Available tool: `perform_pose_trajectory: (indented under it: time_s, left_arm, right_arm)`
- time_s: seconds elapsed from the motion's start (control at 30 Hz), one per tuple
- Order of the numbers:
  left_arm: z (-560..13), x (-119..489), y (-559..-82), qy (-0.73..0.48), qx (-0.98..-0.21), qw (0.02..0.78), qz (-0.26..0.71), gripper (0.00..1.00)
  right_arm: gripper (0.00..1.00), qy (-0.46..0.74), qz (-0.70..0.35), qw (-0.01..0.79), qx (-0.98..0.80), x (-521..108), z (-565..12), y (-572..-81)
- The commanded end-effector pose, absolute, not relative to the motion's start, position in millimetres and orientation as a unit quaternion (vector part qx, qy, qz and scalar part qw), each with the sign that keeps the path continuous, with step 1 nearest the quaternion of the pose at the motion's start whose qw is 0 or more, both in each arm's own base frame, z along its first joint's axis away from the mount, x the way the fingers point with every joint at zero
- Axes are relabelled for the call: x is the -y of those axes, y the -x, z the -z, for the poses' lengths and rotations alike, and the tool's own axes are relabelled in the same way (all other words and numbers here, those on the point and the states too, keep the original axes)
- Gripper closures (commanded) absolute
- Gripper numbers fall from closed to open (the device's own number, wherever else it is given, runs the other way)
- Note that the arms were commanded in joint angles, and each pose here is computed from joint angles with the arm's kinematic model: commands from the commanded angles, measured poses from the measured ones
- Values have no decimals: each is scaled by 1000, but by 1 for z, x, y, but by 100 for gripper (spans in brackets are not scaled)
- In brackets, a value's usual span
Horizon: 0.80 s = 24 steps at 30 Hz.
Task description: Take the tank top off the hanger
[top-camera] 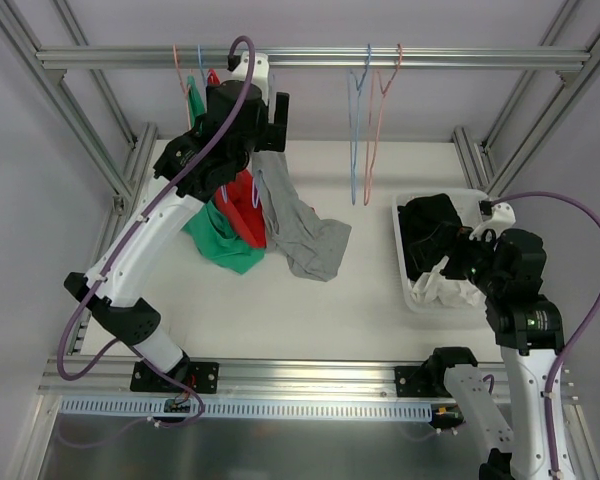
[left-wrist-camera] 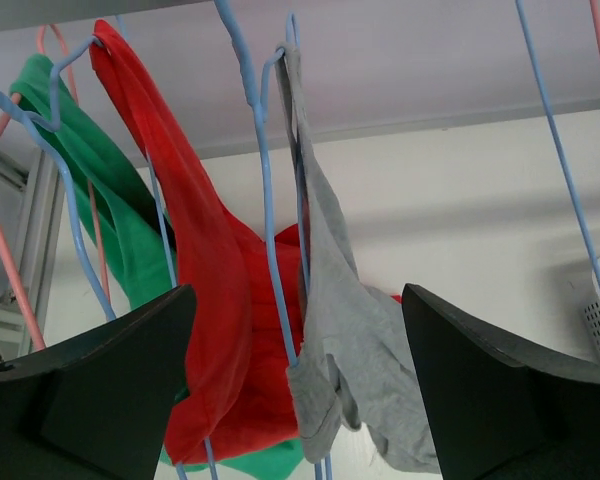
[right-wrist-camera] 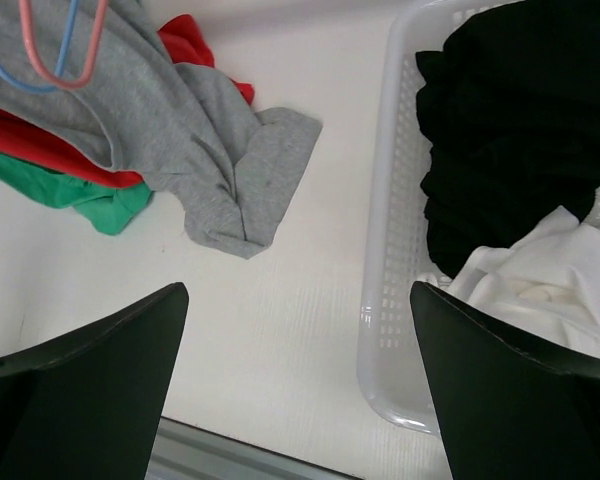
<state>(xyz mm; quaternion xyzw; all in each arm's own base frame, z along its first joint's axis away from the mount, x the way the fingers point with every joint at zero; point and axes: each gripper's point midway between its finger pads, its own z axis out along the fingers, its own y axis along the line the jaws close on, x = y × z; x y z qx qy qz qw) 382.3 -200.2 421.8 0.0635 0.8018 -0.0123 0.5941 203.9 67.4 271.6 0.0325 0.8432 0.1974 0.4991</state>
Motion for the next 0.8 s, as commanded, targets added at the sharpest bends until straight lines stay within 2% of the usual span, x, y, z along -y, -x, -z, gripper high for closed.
perform_pose_trajectory:
  time_s: [0.0, 0.07, 0.17, 0.23, 0.3, 0.43, 0.63, 0.77]
  left_arm:
    - [-458, 191, -372, -66, -775, 628, 21, 14]
    - [-456, 188, -378, -66, -777, 625, 25, 14]
    - [-445, 183, -393, -60, -789, 609, 54, 23]
    - [-435, 185, -401, -64, -797, 597, 68, 32]
    - [-427, 184, -410, -64, -803, 587, 84, 35]
    - [-423, 190, -421, -64, -807, 575, 119, 64]
    - [-420, 195, -428, -69, -808, 571, 124, 73]
    - [-422, 195, -427, -65, -807, 573, 128, 99]
  right_arm:
    - [1, -2, -236, 508, -829, -82, -283, -207]
    - [1, 1, -241, 503, -830, -85, -281, -209]
    - [0, 8, -254, 502, -827, -89, -280, -210]
    - [1, 15, -265, 503, -822, -94, -283, -208]
    - [1, 22, -272, 505, -819, -96, -286, -205]
    - [1, 40, -290, 508, -810, -103, -294, -199]
    - [1, 47, -293, 515, -804, -104, -297, -194]
    - [1, 51, -297, 514, -803, -106, -298, -193]
